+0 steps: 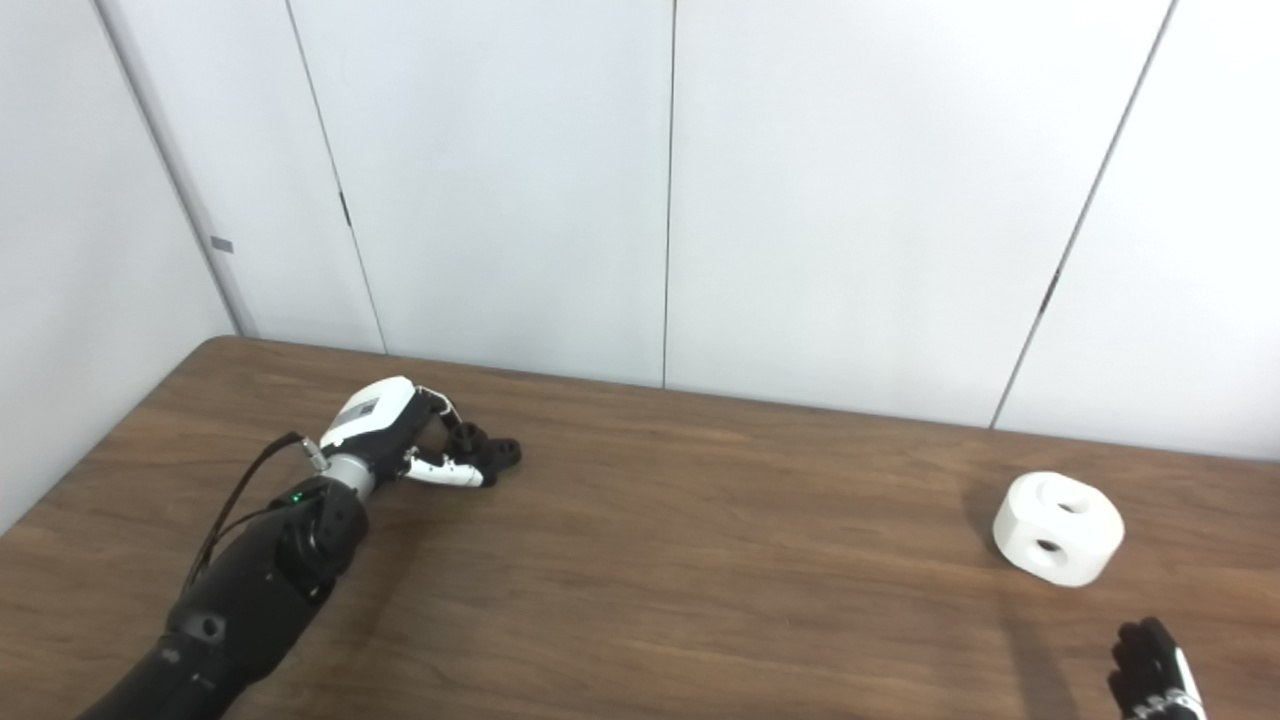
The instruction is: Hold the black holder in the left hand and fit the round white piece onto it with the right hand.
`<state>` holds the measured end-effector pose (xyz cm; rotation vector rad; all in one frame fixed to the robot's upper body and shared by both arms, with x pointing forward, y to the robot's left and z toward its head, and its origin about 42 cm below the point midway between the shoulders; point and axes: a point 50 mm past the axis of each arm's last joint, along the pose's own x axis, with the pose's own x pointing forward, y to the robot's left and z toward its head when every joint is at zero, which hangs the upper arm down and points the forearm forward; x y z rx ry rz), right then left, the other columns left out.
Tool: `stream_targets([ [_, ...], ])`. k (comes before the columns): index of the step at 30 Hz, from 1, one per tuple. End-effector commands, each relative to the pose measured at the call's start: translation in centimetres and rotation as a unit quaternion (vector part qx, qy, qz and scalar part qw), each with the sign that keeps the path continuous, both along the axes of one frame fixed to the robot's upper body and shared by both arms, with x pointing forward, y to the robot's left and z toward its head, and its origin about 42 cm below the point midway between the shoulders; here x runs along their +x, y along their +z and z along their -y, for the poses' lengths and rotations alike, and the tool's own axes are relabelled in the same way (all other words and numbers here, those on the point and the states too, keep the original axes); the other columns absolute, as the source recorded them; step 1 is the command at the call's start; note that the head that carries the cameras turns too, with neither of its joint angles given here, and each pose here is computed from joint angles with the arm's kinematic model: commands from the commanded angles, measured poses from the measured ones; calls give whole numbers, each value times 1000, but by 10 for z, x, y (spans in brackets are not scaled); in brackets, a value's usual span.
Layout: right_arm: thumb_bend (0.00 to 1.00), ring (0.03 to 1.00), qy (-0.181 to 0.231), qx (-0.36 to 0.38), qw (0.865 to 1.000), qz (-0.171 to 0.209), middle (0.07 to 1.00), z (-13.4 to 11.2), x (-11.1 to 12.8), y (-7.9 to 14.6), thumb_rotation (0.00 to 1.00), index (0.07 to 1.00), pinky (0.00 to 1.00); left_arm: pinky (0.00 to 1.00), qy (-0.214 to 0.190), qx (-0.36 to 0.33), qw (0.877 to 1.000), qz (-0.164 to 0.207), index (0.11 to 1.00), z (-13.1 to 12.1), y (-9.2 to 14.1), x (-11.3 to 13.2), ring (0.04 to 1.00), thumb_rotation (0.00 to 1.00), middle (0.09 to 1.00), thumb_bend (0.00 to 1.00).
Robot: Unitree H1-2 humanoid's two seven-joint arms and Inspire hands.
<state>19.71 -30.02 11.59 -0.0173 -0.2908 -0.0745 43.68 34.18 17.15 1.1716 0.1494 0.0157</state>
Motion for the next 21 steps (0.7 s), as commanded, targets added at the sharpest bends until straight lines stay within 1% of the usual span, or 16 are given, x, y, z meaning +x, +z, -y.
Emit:
stream_targets([
  [1, 626, 969, -20, 25, 994, -102, 959, -10, 0, -63, 944, 961, 1000, 977, -9, 31, 999, 36, 485, -12, 29, 3, 933, 48, 833, 519],
  [3, 600, 969, -19, 22, 995, -100, 960, -10, 1, -63, 950, 965, 1000, 979, -10, 27, 999, 35, 485, -10, 30, 0, 941, 47, 838, 519],
  [7, 590, 962, -20, 22, 995, -99, 956, -11, 1, -64, 952, 969, 999, 987, -20, 31, 999, 34, 485, -4, 30, -7, 955, 48, 850, 520],
  [11, 626, 957, -22, 15, 994, -102, 948, -12, 1, -63, 944, 959, 1000, 989, -31, 34, 998, 35, 485, 3, 29, -14, 950, 49, 852, 520],
  [16, 617, 947, -26, 13, 995, -97, 942, -13, 1, -63, 950, 957, 993, 1000, -48, 40, 997, 34, 485, 14, 31, -22, 956, 49, 858, 520],
  [21, 598, 947, -23, 14, 995, -95, 941, -15, 1, -61, 952, 953, 1000, 1000, -63, 32, 997, 38, 485, 24, 31, -29, 960, 50, 852, 519],
])
